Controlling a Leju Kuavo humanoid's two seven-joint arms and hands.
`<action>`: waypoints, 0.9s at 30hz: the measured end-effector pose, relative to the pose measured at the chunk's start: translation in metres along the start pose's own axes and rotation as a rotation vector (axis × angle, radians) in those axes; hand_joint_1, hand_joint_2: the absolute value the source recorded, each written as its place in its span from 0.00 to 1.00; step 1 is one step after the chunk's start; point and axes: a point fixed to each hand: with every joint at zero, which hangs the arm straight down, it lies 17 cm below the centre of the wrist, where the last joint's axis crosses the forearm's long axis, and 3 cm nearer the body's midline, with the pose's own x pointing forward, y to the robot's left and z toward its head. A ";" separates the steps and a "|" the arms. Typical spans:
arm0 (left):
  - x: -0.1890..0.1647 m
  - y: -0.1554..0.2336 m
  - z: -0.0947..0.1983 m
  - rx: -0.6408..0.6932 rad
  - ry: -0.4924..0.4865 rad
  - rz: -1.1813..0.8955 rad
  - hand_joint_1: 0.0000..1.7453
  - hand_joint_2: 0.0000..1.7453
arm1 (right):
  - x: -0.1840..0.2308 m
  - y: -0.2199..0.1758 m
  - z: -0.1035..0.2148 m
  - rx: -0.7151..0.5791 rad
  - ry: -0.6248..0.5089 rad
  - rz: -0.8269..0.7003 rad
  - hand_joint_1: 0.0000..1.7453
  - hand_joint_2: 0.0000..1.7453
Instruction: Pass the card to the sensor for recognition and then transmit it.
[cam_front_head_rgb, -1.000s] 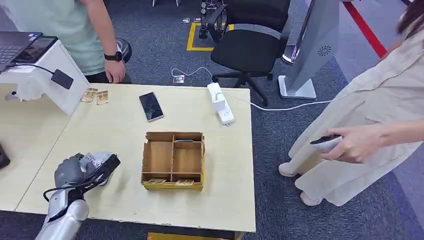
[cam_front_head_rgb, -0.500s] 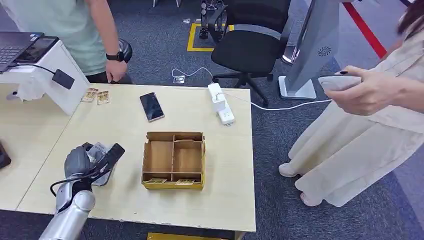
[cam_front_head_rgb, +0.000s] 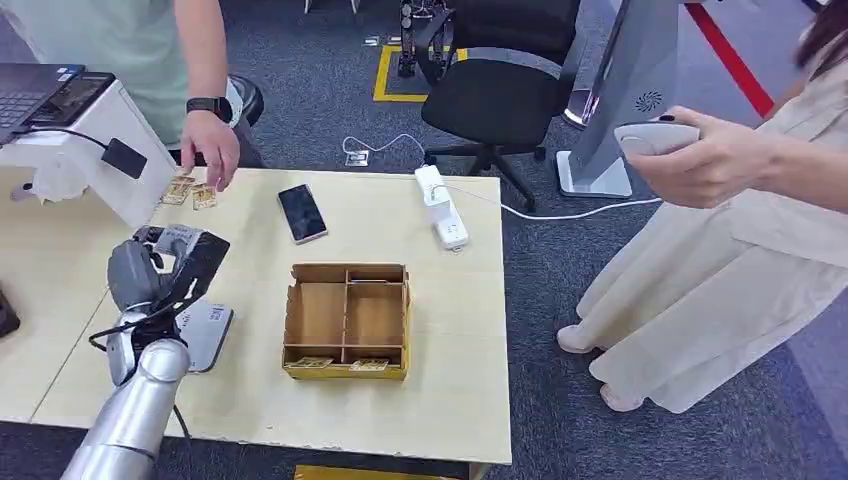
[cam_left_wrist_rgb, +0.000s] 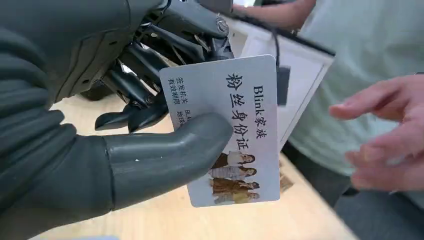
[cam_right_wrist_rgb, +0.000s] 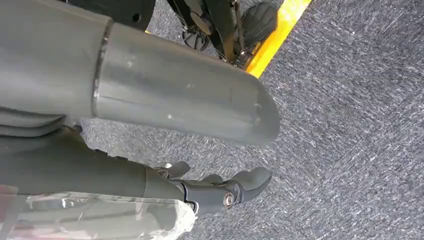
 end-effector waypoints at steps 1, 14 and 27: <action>0.005 0.004 -0.003 0.017 -0.010 0.005 1.00 1.00 | 0.000 0.000 0.000 0.000 -0.002 0.000 0.00 0.00; 0.028 0.019 -0.025 0.108 -0.036 0.048 1.00 1.00 | 0.001 0.003 0.001 0.010 -0.004 0.002 0.00 0.00; 0.041 0.033 -0.049 0.197 -0.056 0.055 0.00 1.00 | 0.004 0.006 0.001 0.020 -0.007 0.006 0.00 0.00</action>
